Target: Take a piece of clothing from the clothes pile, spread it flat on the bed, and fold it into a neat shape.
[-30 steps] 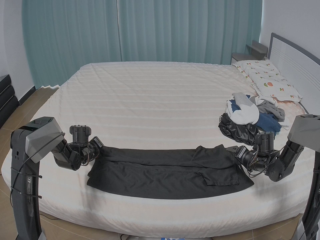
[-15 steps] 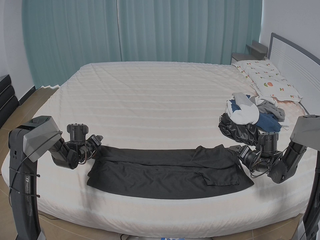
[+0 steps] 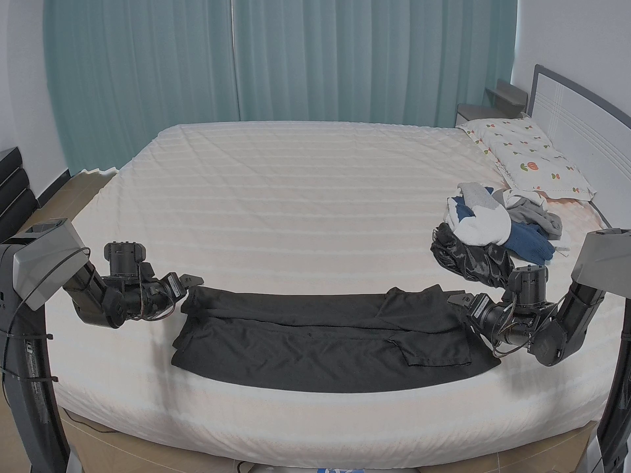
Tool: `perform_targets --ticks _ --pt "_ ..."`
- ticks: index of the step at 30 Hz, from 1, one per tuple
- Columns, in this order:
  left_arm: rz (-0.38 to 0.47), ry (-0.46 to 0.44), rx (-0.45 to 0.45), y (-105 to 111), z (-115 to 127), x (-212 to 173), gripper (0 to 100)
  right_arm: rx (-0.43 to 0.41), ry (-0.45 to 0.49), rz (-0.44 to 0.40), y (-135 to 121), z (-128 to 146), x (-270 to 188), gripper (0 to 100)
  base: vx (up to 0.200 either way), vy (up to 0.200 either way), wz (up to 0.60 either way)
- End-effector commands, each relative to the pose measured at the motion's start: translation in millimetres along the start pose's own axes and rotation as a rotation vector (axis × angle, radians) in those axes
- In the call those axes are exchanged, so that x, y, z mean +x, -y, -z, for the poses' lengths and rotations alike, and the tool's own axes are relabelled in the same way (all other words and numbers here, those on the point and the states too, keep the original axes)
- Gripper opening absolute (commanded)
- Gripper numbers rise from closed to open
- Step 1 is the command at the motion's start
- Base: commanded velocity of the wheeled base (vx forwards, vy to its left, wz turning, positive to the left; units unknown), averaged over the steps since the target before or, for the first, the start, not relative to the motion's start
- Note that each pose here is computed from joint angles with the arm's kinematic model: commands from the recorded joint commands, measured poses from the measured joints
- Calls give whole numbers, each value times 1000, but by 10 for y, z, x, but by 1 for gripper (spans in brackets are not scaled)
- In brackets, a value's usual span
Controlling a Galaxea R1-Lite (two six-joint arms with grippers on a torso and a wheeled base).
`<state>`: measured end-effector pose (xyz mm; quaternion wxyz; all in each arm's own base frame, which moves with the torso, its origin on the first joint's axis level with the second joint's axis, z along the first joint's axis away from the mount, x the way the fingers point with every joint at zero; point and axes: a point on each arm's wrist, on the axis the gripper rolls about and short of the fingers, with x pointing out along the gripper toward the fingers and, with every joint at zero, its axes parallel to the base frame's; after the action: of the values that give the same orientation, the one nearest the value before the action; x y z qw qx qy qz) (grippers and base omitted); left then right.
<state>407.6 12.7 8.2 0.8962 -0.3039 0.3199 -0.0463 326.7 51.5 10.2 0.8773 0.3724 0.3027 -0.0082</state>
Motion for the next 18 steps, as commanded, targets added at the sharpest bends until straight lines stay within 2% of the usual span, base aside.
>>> perform_targets --ticks 1,8,18 --pt "-24 -49 138 19 -105 -28 100 3 -29 8 27 75 4 100 0 0 0" --pt "-30 -117 223 -28 59 163 100 5 -23 3 51 89 11 100 0 0 0" --pt "2 -151 302 103 192 342 100 2 -31 9 74 122 30 100 0 0 0"
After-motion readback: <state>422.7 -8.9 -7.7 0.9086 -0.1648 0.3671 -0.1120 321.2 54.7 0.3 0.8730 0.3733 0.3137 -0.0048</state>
